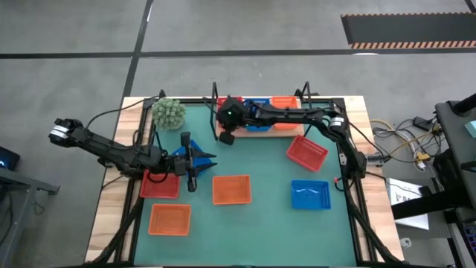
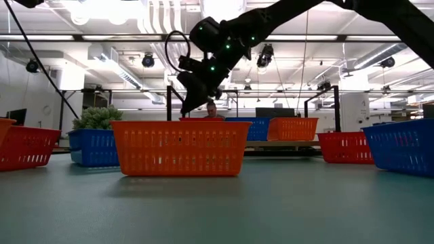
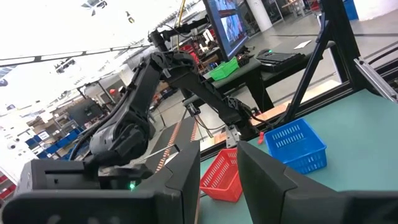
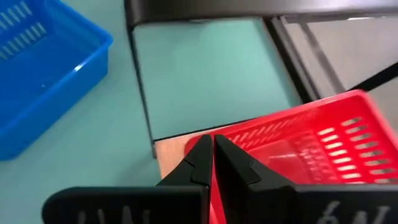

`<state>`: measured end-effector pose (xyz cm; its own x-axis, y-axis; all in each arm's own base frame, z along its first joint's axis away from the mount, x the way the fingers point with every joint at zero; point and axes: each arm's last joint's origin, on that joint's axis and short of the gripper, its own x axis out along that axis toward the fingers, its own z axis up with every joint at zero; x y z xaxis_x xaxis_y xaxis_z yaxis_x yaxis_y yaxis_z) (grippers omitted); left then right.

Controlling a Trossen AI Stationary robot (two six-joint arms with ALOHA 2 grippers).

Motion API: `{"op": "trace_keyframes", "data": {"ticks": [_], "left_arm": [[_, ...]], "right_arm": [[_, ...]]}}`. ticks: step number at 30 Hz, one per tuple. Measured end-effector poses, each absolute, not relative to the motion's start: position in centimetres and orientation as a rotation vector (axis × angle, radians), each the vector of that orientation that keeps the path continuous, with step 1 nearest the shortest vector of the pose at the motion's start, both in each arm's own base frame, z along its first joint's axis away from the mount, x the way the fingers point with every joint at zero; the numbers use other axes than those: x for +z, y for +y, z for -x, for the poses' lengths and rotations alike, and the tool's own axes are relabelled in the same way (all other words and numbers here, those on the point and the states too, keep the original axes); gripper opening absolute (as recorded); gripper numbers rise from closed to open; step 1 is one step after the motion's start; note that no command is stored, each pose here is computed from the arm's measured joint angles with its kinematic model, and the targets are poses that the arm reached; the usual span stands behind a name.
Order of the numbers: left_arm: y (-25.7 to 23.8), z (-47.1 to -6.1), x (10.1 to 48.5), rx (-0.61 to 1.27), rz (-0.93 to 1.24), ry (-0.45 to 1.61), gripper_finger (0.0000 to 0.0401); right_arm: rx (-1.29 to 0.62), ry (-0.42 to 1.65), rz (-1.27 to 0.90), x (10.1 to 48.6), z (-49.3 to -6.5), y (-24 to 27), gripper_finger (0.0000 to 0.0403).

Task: Stack baskets on shelf by color
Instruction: Adjust the red bin on the shelf, then stack the right red bin on top of the red bin on the shelf

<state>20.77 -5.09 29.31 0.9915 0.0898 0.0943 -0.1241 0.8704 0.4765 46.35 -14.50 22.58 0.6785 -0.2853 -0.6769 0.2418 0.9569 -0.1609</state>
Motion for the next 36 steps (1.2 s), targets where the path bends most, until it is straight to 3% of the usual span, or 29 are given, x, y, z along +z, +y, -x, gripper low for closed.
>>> {"op": "trace_keyframes", "data": {"ticks": [7, 25, 36], "left_arm": [[-5.1, -20.8, 29.3, 0.112, -0.503, -0.069, 0.009], [-5.1, -20.8, 29.3, 0.112, -0.505, -0.07, 0.009], [-5.1, -20.8, 29.3, 0.112, -0.505, -0.069, 0.009]], "right_arm": [[-0.348, 0.807, 0.07, 21.7, -46.3, -14.8, 0.0008], [-0.257, 0.774, 0.022, 21.4, -46.8, -14.4, 0.0008], [-0.204, 0.814, 0.112, 28.0, -43.4, -11.5, 0.0008]]}}
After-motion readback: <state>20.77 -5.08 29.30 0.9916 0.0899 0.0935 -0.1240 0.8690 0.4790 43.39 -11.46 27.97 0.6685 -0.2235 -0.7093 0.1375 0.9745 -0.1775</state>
